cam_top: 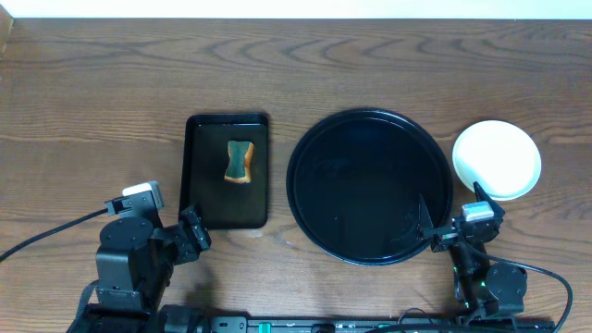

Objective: Clean dirty plates on tray and stack at the side

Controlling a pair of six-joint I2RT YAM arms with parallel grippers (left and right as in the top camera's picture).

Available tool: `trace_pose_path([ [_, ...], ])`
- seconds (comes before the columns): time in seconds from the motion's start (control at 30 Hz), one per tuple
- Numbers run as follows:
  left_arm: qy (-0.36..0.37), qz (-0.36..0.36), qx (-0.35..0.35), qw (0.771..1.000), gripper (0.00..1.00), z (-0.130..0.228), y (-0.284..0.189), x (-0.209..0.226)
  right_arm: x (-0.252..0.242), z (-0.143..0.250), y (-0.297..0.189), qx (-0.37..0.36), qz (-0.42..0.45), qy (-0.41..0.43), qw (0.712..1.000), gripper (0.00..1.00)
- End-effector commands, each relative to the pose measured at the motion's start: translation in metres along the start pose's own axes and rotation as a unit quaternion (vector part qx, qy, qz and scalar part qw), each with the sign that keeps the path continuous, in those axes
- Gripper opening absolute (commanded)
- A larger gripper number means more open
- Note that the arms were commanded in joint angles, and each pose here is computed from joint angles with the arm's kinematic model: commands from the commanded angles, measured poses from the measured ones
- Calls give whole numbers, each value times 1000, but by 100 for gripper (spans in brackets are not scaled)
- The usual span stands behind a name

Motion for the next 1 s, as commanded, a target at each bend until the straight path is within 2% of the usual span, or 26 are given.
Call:
trace_pose_path([
  [0.0, 9, -2, 4, 1000, 85, 3, 2, 0, 3, 0, 0, 0, -10, 5, 1000, 99],
  [0.7, 14, -10, 14, 1000, 85, 9, 1, 3, 3, 0, 0, 0, -10, 5, 1000, 99],
  [0.8, 6, -21, -5, 1000, 85, 14, 4, 9, 3, 0, 0, 0, -10, 5, 1000, 99],
  [0.97, -16, -31, -74, 997, 85, 29, 26, 16, 3, 0, 0, 0, -10, 5, 1000, 99],
])
Point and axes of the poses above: each gripper's point midway between its finger pads, its own y axis out along the fingers, its own x axis along the line the jaws close on, z = x × y, the point moved 6 cm from there along -y, back along the fingers, and after that the axes turned 13 degrees about y, right-handed, at the moved point
